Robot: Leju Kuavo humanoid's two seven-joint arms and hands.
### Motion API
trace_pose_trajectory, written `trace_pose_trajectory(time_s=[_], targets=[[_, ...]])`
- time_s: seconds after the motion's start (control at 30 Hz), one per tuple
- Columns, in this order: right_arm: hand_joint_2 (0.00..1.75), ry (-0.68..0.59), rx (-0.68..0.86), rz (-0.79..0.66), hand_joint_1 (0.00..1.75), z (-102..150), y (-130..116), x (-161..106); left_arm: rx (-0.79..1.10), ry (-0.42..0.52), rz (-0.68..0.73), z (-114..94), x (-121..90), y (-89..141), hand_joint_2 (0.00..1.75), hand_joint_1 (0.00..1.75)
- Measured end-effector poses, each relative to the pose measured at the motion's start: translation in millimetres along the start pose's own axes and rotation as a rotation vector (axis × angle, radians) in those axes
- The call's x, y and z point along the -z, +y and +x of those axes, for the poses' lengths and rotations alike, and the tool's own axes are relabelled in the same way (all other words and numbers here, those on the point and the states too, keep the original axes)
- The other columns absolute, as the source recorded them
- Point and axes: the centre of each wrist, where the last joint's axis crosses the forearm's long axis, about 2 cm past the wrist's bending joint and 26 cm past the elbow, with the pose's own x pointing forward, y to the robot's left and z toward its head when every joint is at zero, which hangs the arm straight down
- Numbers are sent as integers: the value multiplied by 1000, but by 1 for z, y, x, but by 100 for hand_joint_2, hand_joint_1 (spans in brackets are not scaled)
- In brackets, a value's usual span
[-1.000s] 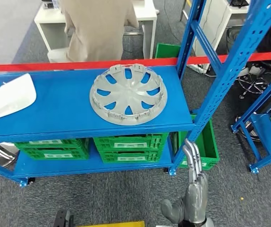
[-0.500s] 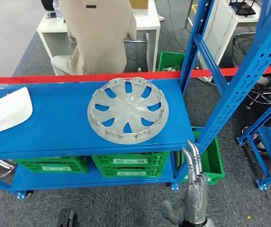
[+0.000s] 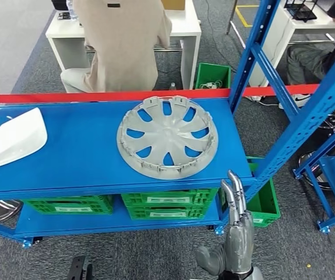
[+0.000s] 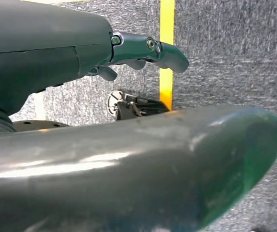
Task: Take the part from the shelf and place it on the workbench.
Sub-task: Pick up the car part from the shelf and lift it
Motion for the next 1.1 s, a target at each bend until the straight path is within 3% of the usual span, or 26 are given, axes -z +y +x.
trace_pose_trajectory(time_s=[0.53,1.1], targets=[[0,-5,-7,6,0,-1,1,1,10,-14,8,1,1,1,0,0],[0,-32,39,109,0,-20,-3,33,1,-36,-17,1,0,-3,0,0]])
